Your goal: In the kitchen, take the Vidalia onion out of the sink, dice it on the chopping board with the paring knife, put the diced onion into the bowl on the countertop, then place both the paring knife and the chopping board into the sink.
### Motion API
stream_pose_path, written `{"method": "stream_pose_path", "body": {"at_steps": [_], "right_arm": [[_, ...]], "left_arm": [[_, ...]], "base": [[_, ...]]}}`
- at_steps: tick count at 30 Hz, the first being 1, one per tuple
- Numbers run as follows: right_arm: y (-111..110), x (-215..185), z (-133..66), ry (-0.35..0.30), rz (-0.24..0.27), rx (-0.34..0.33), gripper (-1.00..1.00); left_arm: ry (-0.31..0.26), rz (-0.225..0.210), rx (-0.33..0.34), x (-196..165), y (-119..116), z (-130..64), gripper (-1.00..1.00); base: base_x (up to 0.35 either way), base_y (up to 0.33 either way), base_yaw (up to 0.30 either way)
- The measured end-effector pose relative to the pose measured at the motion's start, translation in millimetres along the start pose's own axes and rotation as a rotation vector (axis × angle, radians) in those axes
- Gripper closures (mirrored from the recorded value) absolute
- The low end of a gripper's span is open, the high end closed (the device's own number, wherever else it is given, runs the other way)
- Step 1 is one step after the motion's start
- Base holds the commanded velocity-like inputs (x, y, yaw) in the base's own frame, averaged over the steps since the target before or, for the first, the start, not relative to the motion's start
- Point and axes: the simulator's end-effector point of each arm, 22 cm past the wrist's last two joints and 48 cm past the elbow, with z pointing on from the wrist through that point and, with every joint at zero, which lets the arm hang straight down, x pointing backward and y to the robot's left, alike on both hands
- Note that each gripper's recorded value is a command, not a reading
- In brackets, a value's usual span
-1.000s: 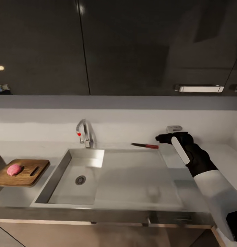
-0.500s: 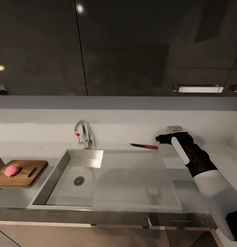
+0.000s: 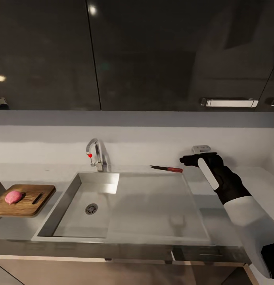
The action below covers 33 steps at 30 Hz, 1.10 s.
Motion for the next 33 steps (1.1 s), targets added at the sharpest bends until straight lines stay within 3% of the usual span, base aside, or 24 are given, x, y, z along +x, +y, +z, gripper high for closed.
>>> {"method": "stream_pose_path", "body": {"at_steps": [11,23,33], "right_arm": [[-0.5,0.7,0.2,0.002,0.000,0.001,-1.00],[-5.2,20.9,10.2,0.054,0.005,0.013,-1.00],[-7.2,32.3,15.3,0.082,0.007,0.018,-1.00]], "left_arm": [[-0.002,0.000,0.001,0.2,-0.3,0.0,-1.00],[-0.001,0.000,0.003,1.1,-2.1,-0.2,-1.00],[-0.002,0.000,-0.002,0.2,2.1,0.0,-1.00]], "base": [[0.048,-0.050,0.000],[0.159,-0.153,0.000],[0.178,0.056,0.000]]}}
